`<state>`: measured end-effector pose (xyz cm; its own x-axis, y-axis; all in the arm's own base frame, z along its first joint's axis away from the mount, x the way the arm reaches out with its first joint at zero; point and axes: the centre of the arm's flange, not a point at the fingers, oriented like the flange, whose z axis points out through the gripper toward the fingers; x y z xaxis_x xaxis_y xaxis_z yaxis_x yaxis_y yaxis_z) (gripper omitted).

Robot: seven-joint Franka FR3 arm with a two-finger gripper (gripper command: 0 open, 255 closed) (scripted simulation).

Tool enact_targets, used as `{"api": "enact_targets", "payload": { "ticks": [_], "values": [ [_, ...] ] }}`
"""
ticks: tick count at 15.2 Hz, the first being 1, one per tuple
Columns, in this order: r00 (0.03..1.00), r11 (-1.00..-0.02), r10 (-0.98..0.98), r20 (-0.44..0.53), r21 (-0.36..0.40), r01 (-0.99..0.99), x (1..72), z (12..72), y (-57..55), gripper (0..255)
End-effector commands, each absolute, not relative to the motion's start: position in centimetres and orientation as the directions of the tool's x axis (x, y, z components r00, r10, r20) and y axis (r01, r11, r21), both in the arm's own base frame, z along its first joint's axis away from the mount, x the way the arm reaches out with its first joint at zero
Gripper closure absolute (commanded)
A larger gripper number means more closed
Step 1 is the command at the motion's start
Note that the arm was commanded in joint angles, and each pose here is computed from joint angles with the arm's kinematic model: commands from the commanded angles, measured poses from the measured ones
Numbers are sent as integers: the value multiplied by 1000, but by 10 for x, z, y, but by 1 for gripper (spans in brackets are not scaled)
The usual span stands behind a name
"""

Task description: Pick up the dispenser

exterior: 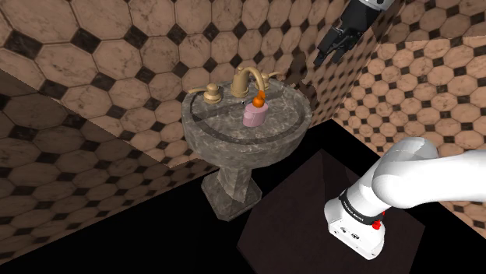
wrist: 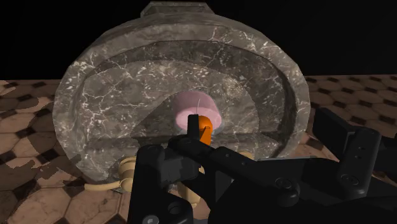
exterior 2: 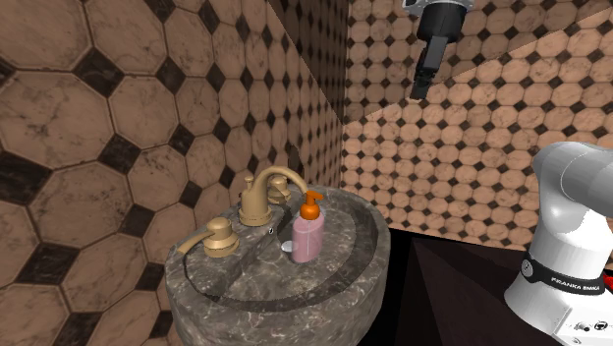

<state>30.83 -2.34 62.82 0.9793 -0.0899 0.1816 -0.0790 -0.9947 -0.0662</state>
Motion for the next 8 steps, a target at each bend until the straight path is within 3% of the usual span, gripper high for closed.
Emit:
{"api": "enact_targets", "payload": {
  "ticks": [1, 8],
  "values": [
    [979, -995, -90, 182, -66, -79, 308, 628, -23, 0],
    [984, -996, -91, 151, -34, -87, 380, 565, -25, 0]
  ]
}}
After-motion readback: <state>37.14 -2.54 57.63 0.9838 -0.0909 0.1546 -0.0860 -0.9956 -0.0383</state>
